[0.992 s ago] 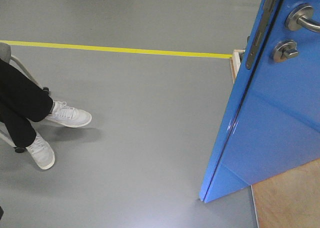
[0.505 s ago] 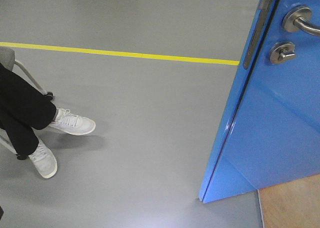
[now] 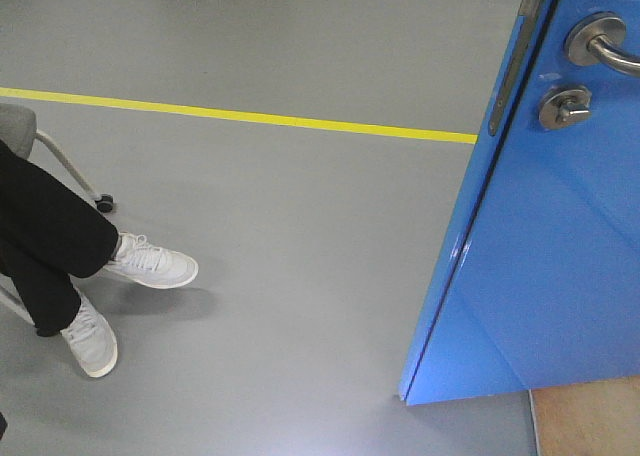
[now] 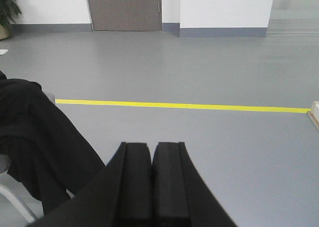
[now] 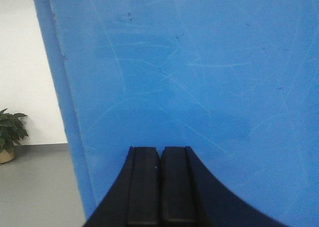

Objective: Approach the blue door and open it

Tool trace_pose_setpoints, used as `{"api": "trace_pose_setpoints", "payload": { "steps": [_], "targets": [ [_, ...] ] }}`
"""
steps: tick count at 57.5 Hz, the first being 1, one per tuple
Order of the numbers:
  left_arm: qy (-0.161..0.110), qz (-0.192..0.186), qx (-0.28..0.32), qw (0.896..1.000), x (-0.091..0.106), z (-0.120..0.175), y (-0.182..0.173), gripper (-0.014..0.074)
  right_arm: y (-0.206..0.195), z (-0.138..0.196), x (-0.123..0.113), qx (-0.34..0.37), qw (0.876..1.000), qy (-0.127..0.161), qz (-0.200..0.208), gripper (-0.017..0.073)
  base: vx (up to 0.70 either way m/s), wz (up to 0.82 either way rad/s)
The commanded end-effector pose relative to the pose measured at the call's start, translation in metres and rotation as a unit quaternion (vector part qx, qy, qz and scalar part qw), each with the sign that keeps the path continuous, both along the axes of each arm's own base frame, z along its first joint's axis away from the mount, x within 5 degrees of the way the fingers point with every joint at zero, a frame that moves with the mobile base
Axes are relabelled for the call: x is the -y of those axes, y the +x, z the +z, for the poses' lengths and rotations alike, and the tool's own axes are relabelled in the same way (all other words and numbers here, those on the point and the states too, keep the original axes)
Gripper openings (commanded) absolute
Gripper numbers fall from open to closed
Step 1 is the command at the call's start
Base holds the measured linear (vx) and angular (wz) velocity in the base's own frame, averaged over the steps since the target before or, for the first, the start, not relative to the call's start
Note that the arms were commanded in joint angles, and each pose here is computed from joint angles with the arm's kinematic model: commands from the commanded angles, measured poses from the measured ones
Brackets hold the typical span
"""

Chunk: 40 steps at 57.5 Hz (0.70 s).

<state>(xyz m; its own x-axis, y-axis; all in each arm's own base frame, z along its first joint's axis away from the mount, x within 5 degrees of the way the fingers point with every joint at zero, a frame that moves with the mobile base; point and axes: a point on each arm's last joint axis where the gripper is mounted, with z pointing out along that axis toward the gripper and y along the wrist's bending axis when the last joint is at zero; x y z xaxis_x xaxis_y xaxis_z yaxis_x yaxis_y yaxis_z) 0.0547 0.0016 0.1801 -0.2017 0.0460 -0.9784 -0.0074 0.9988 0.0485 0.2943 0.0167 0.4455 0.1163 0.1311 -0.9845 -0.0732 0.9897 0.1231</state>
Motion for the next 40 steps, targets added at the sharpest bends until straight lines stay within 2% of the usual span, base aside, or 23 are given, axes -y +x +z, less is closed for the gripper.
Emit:
{"api": "trace_pose_setpoints", "payload": {
  "steps": [1,40],
  "targets": [
    [-0.004,-0.006,0.061,0.998,0.0009,0.017,-0.0005,0.0073,-0.0086,0.0229,0.0005,0.063,0.998,-0.003,0.0,0.0012,0.16,0.04],
    [-0.004,-0.006,0.061,0.998,0.0009,0.017,-0.0005,0.0073,-0.0086,0.0229,0.0005,0.063,0.998,-0.003,0.0,0.0012,0.2,-0.01]
  ]
}}
